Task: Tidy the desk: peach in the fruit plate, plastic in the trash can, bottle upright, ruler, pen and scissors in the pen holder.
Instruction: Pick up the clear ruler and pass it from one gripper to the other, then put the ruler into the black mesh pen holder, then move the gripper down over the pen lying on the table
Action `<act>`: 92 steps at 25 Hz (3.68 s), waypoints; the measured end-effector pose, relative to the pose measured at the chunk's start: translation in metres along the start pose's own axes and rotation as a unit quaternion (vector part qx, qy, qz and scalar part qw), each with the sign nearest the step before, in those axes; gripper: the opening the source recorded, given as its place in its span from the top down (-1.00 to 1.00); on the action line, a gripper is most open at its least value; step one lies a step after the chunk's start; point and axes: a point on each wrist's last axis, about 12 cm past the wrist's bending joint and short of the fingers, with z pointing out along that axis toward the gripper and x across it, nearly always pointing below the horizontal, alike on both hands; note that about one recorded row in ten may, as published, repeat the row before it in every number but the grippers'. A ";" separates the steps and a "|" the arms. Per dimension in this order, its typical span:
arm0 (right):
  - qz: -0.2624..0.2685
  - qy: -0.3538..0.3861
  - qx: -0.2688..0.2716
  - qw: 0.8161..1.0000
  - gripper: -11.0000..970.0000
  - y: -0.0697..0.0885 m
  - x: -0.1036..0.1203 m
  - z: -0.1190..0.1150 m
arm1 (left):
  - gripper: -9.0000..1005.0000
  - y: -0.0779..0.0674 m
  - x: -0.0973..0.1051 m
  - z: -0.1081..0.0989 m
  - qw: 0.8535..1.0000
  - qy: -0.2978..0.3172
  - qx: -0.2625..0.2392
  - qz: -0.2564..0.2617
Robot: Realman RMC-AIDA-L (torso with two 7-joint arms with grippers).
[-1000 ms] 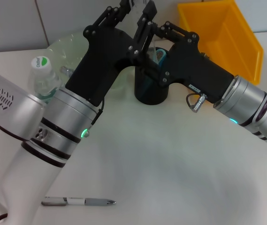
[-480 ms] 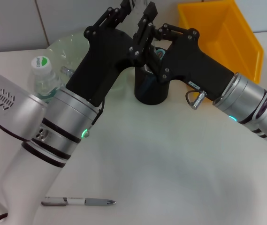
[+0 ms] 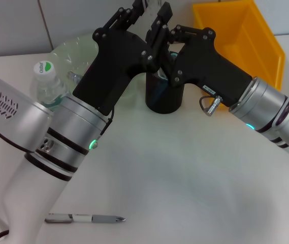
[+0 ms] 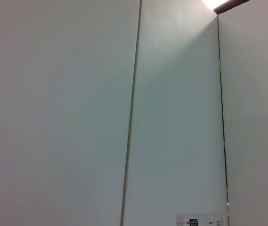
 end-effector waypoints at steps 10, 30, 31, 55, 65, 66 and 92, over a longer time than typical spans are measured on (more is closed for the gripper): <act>0.005 -0.008 0.014 1.000 0.93 -0.001 -0.001 0.001 | 0.19 0.000 0.000 0.000 1.000 -0.002 0.002 0.001; 0.009 -0.007 0.065 0.998 0.91 -0.012 -0.001 0.002 | -0.60 -0.001 -0.002 -0.002 1.000 -0.008 0.004 -0.013; 0.012 -0.004 0.074 0.997 0.91 -0.015 0.000 0.003 | -0.60 -0.001 -0.003 -0.003 1.000 -0.009 0.006 -0.019; 0.099 0.129 0.150 0.975 0.83 -0.024 0.032 0.043 | -0.58 0.070 -0.015 -0.105 0.972 0.156 0.089 -0.150; 0.101 0.177 0.155 0.967 0.79 -0.024 0.042 0.045 | -0.58 0.078 -0.028 -0.118 0.974 0.131 0.088 -0.160; 0.101 0.181 0.155 0.966 0.79 -0.025 0.043 0.046 | -0.58 0.078 -0.028 -0.118 0.975 0.130 0.090 -0.160; 0.175 0.136 0.153 0.963 0.18 -0.035 0.035 0.016 | -0.57 0.082 -0.038 -0.129 0.979 0.107 0.091 -0.148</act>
